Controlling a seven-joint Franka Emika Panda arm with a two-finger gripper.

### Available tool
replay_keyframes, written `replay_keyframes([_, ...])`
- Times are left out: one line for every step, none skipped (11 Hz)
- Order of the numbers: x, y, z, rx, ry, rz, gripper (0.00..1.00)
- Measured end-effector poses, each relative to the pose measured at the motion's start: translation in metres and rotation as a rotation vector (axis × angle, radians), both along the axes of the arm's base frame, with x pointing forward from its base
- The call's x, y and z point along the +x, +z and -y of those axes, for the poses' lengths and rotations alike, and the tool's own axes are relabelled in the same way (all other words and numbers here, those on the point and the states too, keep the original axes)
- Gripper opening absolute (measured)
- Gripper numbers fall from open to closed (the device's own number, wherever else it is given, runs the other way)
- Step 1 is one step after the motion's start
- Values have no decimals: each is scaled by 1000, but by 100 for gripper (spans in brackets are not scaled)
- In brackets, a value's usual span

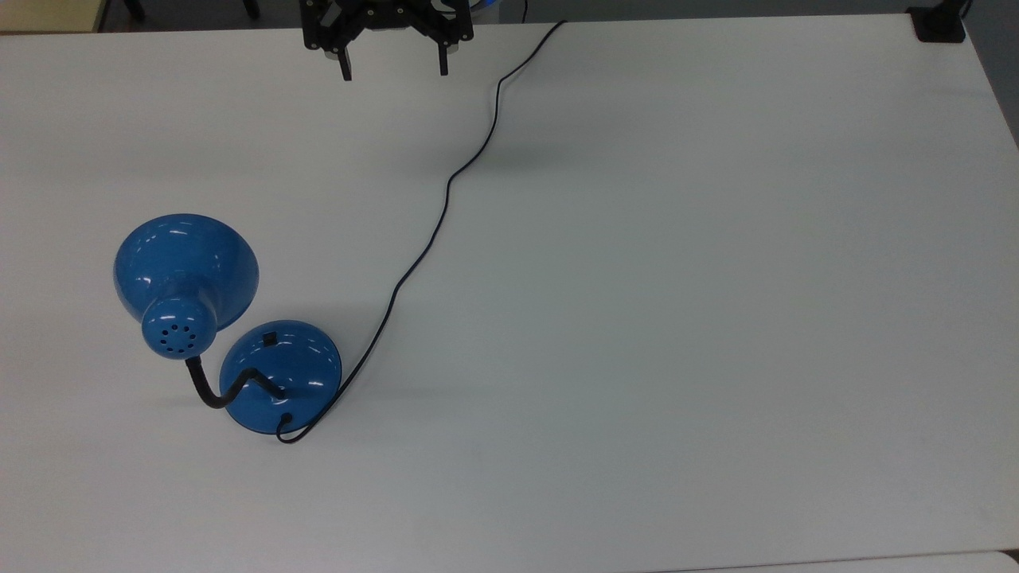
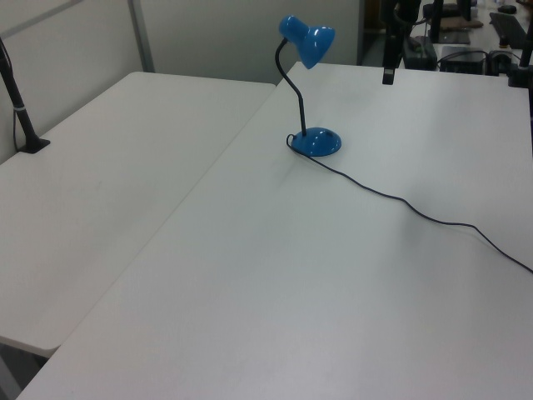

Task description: Turn on the lamp

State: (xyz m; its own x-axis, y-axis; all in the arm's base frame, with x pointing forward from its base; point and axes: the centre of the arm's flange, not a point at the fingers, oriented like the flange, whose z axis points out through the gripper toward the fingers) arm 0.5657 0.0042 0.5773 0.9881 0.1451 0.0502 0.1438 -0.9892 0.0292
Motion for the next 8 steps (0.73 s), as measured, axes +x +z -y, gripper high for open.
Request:
replay_keyframes([1,-3,1,-5,42,-7,100])
replay_keyframes([2,-7,6,-20,76,-16,100])
replay_keyframes([4,-11,13,-33,85,-25,100])
replay_keyframes([6,-18,21,-52,85,-38,100])
replay_keyframes([10,-29,31,-68,81,-57,97])
replay_keyframes([20,-44,43,-71,67,-49,96])
replay_keyframes([32,-59,55,-74,52,-26,88])
replay_keyframes([45,-78,67,-78,37,1,70])
